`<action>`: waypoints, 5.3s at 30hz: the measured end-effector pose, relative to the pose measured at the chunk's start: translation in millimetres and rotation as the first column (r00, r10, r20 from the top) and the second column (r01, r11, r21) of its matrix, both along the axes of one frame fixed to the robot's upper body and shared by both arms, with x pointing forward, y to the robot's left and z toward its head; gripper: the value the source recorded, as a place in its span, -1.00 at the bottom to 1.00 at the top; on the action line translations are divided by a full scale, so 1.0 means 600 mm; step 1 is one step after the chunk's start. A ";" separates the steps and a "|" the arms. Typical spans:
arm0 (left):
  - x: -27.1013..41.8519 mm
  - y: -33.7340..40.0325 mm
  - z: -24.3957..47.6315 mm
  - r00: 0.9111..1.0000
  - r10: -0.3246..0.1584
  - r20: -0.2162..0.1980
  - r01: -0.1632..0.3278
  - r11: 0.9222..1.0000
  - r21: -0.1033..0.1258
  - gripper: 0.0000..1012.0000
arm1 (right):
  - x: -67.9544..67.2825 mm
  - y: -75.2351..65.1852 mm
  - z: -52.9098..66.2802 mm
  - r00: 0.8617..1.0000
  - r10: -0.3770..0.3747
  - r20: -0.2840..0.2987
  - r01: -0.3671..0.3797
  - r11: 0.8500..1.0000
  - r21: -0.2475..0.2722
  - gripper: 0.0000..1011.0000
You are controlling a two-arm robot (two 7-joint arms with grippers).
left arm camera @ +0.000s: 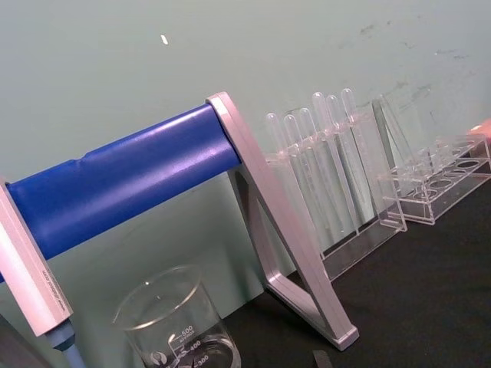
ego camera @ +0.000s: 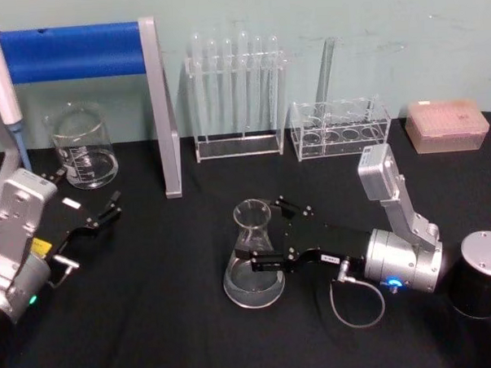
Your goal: Grasp the erlenmeyer flask with one hand, shake it three times, then place it back.
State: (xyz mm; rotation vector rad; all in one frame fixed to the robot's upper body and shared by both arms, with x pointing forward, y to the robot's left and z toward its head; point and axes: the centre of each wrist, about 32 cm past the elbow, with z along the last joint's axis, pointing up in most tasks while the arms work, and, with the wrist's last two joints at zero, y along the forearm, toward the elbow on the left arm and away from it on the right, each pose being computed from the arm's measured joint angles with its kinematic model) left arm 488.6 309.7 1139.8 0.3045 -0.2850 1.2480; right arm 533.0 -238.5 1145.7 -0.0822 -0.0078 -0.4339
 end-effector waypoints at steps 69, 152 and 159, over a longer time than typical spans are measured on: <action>0.000 0.000 0.000 1.000 0.000 0.000 0.000 1.000 0.000 0.98 | -0.004 0.004 0.004 1.000 -0.005 -0.004 0.005 1.000 0.011 -0.11; 0.000 0.000 0.000 1.000 0.000 0.000 0.000 1.000 0.000 0.98 | -0.087 0.035 0.106 0.683 -0.722 0.108 0.720 0.691 0.066 -0.10; 0.000 0.000 0.000 1.000 0.000 0.000 0.000 1.000 0.000 0.98 | -0.097 0.005 0.107 0.596 -0.796 0.105 0.795 0.603 0.065 -0.10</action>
